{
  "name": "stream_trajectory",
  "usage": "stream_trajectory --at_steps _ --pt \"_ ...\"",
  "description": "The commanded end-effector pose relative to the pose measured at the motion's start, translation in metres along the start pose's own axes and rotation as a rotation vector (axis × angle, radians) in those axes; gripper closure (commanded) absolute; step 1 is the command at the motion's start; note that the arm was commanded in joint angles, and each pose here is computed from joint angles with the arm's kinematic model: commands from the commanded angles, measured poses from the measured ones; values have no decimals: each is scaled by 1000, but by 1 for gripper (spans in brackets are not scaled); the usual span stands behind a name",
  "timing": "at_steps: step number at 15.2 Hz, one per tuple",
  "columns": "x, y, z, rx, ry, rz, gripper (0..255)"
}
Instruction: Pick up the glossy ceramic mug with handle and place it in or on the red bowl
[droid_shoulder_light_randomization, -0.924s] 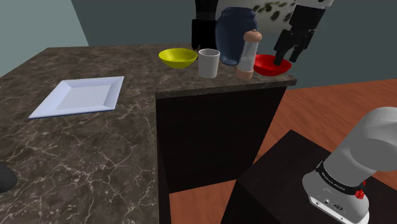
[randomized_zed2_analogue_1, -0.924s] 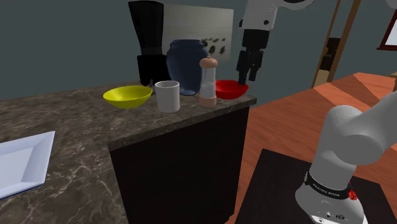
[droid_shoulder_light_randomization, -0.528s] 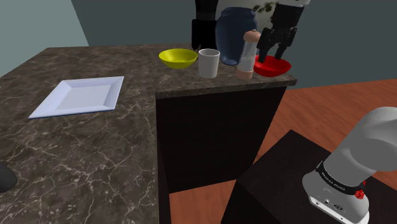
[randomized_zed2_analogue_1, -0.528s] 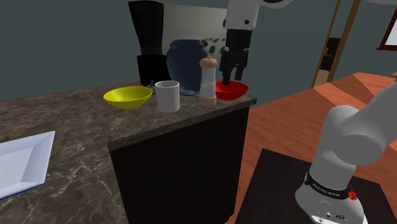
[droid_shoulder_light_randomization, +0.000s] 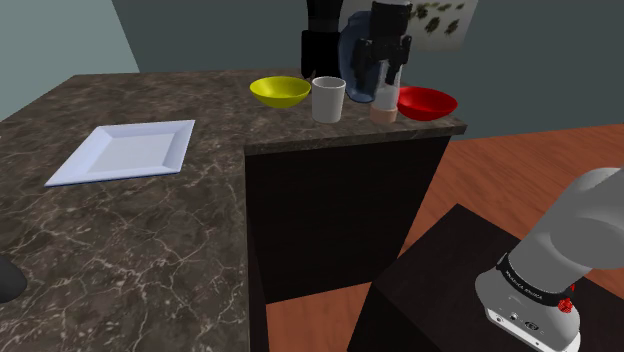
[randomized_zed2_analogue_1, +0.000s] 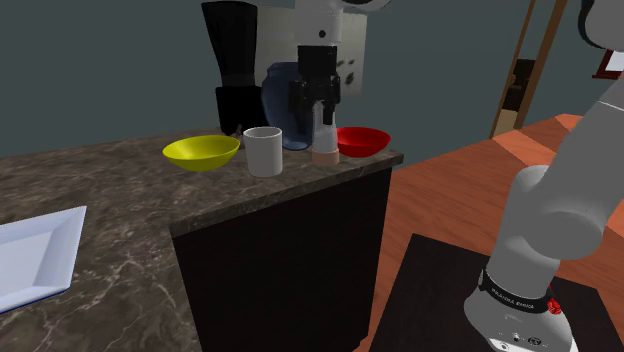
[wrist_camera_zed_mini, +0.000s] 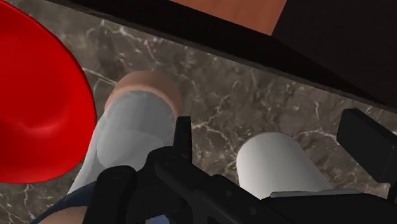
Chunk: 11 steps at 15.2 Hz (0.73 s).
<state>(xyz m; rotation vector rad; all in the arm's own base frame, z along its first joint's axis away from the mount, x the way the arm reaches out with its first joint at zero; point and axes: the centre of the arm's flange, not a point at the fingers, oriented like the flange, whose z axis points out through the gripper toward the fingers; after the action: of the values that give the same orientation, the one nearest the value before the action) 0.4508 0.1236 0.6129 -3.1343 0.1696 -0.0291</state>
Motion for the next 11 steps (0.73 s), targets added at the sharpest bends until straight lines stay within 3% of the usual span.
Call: stream_trajectory --at_steps 1,11 --pt "23 -16 3 -11 -4 0 0" --pt "122 -96 12 -64 -21 -5 0"
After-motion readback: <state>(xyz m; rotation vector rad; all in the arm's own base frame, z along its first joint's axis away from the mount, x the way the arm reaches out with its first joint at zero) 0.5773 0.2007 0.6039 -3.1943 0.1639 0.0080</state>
